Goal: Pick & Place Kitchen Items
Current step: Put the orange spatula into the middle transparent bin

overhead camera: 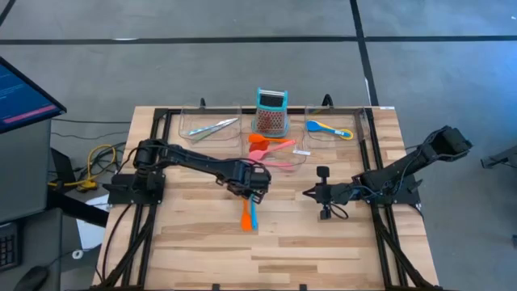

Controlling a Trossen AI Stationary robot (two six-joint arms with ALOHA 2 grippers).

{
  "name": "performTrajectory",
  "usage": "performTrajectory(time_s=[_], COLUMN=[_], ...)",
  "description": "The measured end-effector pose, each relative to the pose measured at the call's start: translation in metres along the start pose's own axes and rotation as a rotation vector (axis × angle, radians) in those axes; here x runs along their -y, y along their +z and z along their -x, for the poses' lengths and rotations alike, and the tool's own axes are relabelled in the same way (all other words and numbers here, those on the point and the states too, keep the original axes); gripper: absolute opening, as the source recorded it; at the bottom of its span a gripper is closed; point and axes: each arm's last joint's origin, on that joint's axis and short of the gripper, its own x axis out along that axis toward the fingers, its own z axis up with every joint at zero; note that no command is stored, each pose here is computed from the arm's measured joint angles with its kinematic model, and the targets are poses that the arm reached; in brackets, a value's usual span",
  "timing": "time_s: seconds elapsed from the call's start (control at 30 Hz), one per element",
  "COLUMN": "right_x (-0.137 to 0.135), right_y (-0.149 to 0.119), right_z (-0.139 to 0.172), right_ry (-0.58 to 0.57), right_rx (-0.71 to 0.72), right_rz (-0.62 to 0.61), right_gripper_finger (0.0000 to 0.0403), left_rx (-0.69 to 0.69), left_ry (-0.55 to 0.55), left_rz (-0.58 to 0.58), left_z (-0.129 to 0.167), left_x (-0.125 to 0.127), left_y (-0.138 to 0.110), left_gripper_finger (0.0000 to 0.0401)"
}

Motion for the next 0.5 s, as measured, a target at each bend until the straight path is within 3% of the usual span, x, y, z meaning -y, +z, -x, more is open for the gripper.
performTrajectory(time_s=[0.2,0.5], right_x=[0.000,0.000], right_y=[0.000,-0.001], right_z=[0.000,0.000], right_ry=[0.000,0.000], right_rx=[-0.003,-0.009], right_rz=[0.001,0.004], right_gripper_finger=[0.0000,0.0000], left_rx=[0.024,0.037], left_ry=[-0.049,-0.093], left_rz=[0.165,0.194], left_z=[-0.009,-0.016], left_x=[0.002,0.003], left_y=[0.000,-0.001], left_gripper_finger=[0.0126,0.0139])
